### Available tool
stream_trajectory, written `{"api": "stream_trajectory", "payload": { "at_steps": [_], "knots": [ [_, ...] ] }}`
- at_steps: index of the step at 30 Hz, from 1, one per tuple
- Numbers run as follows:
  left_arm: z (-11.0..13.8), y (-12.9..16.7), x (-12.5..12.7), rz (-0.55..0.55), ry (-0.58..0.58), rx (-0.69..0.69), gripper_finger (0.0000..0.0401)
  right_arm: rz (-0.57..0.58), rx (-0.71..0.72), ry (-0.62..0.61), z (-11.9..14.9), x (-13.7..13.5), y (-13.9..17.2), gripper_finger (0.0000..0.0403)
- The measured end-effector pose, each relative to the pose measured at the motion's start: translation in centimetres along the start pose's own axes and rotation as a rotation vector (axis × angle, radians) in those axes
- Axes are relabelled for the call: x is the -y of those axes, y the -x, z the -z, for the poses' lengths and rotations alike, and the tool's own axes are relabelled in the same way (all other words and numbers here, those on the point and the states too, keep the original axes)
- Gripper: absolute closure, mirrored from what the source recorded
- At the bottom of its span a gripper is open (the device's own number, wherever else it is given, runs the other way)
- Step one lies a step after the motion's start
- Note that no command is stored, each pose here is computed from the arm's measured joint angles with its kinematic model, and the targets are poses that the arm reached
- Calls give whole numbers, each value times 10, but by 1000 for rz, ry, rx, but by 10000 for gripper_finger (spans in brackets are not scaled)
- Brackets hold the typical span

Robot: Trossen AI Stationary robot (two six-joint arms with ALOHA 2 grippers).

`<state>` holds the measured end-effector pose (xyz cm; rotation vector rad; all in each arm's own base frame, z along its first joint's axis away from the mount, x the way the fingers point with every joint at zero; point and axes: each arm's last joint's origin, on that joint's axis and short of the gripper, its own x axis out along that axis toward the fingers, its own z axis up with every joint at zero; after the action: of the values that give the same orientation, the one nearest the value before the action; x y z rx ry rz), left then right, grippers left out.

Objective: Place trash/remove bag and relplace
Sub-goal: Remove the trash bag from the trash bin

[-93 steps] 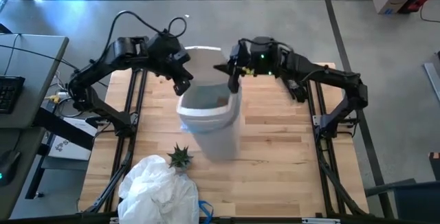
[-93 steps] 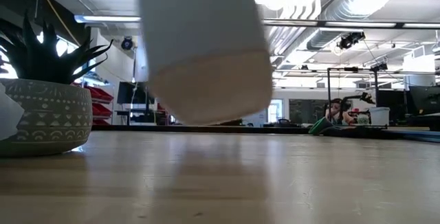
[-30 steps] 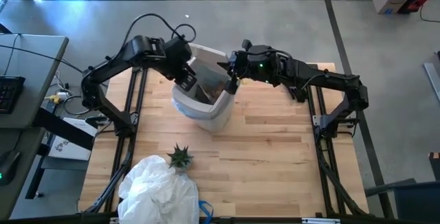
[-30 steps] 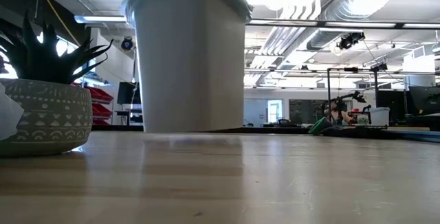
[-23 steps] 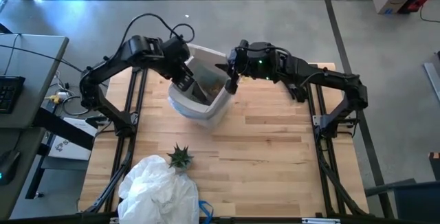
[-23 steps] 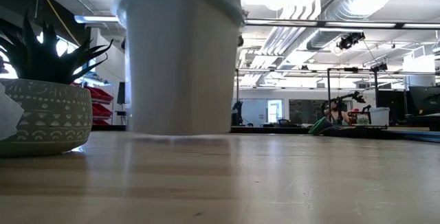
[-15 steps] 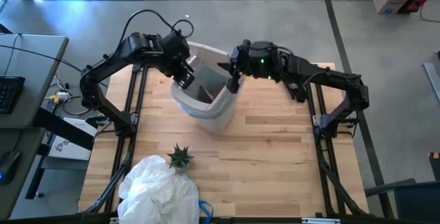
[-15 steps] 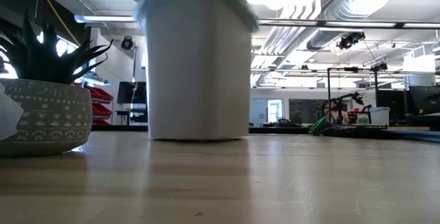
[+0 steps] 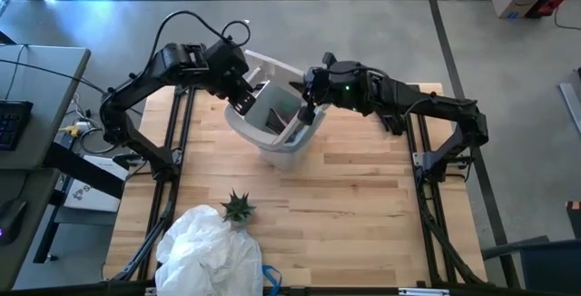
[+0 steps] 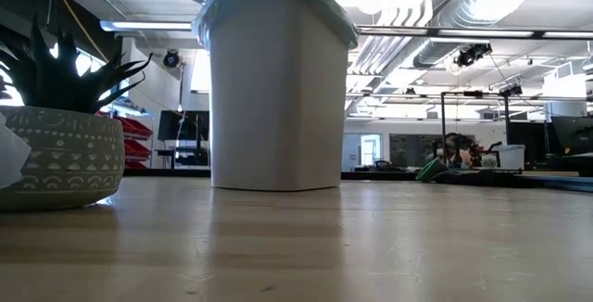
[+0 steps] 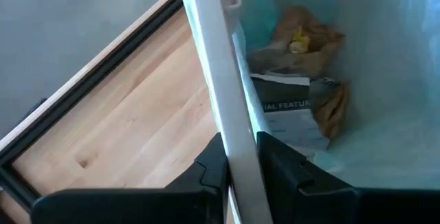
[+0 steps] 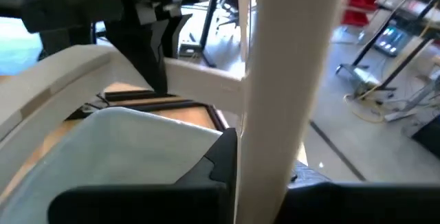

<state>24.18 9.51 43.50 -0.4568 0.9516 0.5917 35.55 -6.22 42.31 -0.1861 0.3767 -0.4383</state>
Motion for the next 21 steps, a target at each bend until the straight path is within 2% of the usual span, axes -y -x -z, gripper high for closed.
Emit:
{"api": "stream_trajectory", "payload": {
  "at_steps": [5,9,15,21],
  "knots": [
    [0,3,0,4,-9,18,364,4,27,24,-10,-4,8,391],
    [0,7,-3,-3,-16,38,364,63,1,11,-14,-7,14,378],
    [1,25,-10,14,4,147,365,92,-53,-16,-16,-10,23,341],
    [5,35,-18,-4,31,164,365,106,-83,-45,-13,-10,23,303]
  ]
}}
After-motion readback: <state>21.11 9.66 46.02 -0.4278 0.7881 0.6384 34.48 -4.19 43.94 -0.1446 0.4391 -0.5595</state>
